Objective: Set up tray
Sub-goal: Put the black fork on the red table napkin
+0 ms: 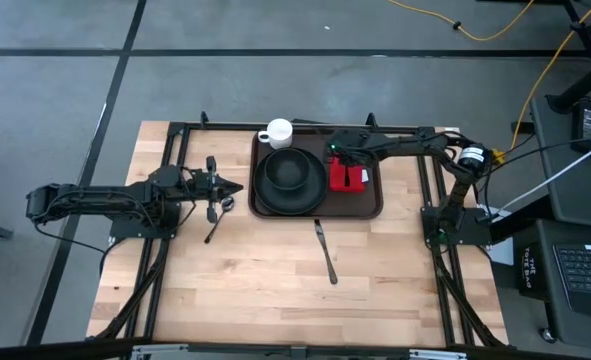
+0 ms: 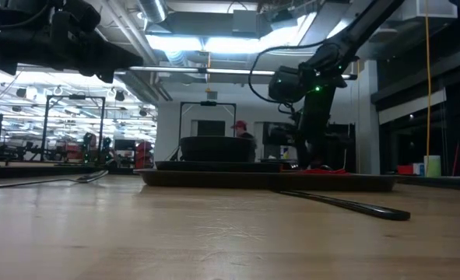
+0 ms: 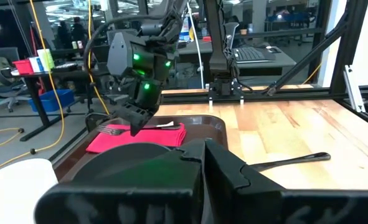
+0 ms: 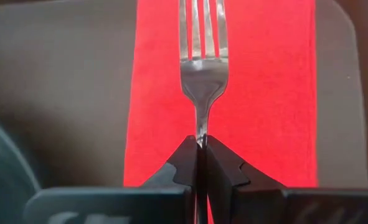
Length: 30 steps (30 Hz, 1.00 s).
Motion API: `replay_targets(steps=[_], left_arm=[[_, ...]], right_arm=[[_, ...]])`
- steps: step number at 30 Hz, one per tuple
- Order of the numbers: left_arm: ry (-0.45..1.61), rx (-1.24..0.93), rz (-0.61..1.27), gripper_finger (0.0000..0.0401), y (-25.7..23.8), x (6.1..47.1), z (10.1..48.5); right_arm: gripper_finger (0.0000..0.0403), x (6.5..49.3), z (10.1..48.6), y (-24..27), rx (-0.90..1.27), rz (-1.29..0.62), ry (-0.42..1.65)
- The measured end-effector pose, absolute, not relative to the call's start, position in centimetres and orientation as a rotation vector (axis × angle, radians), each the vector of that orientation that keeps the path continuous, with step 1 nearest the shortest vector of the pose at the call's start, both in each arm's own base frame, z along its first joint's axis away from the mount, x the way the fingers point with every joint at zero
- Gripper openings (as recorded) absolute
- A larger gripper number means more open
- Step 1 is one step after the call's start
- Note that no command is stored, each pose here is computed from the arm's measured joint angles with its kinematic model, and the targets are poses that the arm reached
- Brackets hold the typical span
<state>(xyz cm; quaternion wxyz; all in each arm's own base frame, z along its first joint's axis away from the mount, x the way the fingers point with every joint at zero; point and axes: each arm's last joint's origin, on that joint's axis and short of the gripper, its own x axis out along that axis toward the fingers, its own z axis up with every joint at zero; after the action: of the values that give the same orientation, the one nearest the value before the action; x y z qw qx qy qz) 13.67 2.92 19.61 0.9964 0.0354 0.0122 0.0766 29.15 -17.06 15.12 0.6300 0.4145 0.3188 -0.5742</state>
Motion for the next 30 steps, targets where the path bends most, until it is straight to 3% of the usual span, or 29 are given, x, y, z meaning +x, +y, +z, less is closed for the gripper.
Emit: replay_targets(steps=[30], left_arm=[[0.024,0.071,0.153,0.0006,2.92,13.67,19.61]], right_arm=[[0.0022,28.57,14.18,-17.55,1.001,-1.344,0.661]])
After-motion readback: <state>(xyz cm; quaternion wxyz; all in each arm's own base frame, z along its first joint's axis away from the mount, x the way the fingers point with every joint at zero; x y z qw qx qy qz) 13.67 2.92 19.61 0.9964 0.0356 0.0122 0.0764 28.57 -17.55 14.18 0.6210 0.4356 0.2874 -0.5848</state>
